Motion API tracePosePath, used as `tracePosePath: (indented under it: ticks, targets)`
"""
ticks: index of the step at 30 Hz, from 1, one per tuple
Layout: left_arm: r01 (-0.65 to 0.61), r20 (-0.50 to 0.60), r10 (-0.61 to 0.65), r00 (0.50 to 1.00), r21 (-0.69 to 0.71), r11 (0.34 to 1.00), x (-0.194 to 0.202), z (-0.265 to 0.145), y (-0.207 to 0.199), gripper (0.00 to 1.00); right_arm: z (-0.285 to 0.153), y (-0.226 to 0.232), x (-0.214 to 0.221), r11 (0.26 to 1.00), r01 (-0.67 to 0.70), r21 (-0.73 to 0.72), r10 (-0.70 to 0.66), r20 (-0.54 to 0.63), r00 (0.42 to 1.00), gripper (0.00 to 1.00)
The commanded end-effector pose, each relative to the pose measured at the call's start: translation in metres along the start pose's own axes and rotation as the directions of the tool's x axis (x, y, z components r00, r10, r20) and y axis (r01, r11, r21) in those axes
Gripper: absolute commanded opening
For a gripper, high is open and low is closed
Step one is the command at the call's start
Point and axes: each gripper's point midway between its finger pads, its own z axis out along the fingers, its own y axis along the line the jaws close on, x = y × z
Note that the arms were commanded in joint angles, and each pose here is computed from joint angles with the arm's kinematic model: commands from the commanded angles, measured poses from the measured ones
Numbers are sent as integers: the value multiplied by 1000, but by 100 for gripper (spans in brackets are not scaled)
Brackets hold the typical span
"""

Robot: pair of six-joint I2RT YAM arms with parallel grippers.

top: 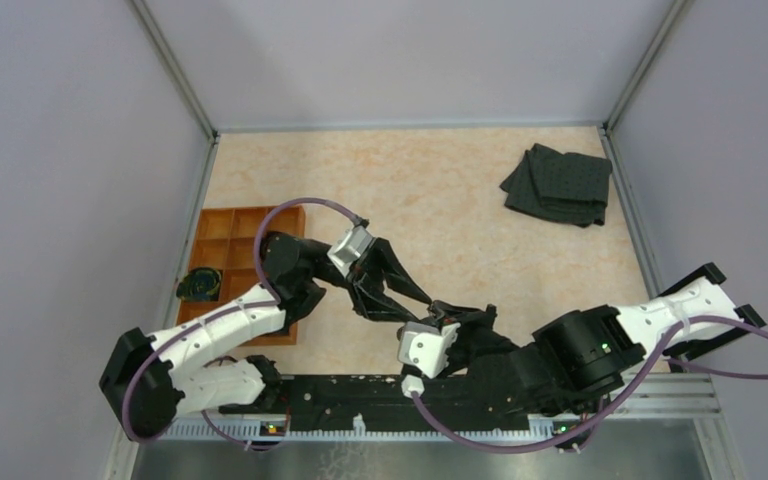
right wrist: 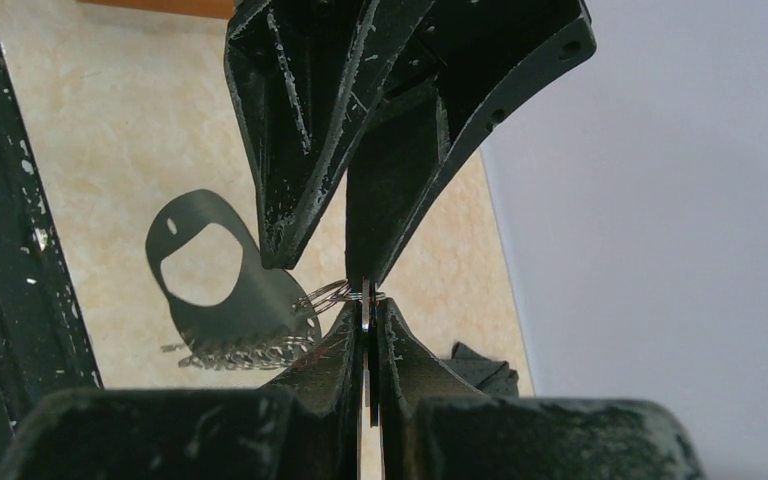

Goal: Remove the keys from the keyring

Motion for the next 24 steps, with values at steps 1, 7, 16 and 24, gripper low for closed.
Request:
tracePosePath:
  ticks: [1,7,16,24]
  targets:
    - [-31,11,31,999,48,998,-2,2,-8,47,-6,-14,-10,999,-40,37,39,23,999,0]
    - [-28,15,27,1000,59,998,-1,5,-11,42,-6,-15,-10,998,-40,41,39,22,999,0]
    - [-16,13,15,1000,70,997,1,6,-14,32,-6,-15,-10,998,-40,49,40,18,999,0]
    - [7,35,-9,999,50,999,1,9,-11,28,-6,-14,-8,998,-44,49,43,14,999,0]
